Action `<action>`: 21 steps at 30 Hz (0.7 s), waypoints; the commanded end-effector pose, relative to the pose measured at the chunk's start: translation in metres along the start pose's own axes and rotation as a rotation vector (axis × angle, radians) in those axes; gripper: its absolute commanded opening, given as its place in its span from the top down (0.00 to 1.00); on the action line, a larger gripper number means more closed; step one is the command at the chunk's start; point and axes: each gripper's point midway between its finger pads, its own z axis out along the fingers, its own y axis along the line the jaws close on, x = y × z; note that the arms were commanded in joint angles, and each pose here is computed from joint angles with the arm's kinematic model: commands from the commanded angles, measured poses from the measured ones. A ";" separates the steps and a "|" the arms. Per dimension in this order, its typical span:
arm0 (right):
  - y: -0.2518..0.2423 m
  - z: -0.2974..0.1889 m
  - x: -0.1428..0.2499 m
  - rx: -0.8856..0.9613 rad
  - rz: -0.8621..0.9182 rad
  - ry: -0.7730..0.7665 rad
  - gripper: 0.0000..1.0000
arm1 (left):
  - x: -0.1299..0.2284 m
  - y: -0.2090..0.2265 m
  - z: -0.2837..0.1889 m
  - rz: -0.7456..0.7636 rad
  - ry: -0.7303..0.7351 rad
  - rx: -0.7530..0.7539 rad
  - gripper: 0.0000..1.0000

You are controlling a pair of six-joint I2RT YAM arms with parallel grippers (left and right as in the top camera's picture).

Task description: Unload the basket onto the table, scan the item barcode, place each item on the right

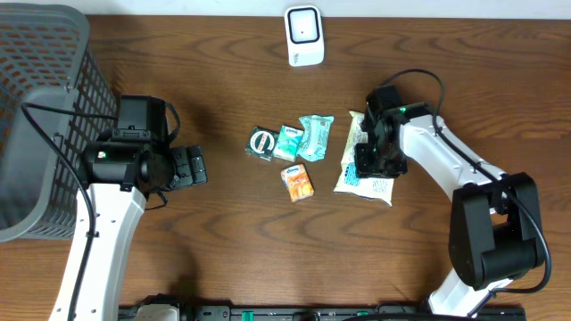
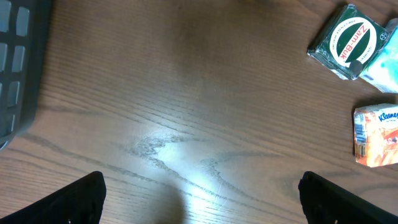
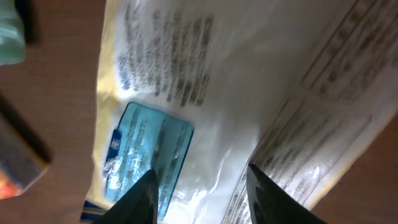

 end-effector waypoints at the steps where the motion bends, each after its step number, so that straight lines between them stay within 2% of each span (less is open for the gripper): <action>1: 0.000 -0.031 -0.021 0.037 -0.009 -0.078 0.57 | 0.002 0.000 0.002 -0.009 0.008 -0.007 0.02; 5: -0.014 -0.061 -0.041 0.137 -0.001 -0.148 0.53 | 0.002 0.000 0.002 -0.009 0.008 -0.007 0.02; 9: -0.020 -0.071 -0.061 0.185 0.003 -0.235 0.54 | 0.002 0.000 0.002 -0.009 0.008 -0.007 0.03; 15: -0.021 -0.056 -0.080 0.189 0.004 -0.307 0.55 | 0.002 0.000 0.002 -0.009 0.008 -0.007 0.03; 21: -0.027 -0.020 -0.086 0.196 0.018 -0.283 0.55 | 0.002 0.000 0.002 -0.009 0.008 -0.007 0.02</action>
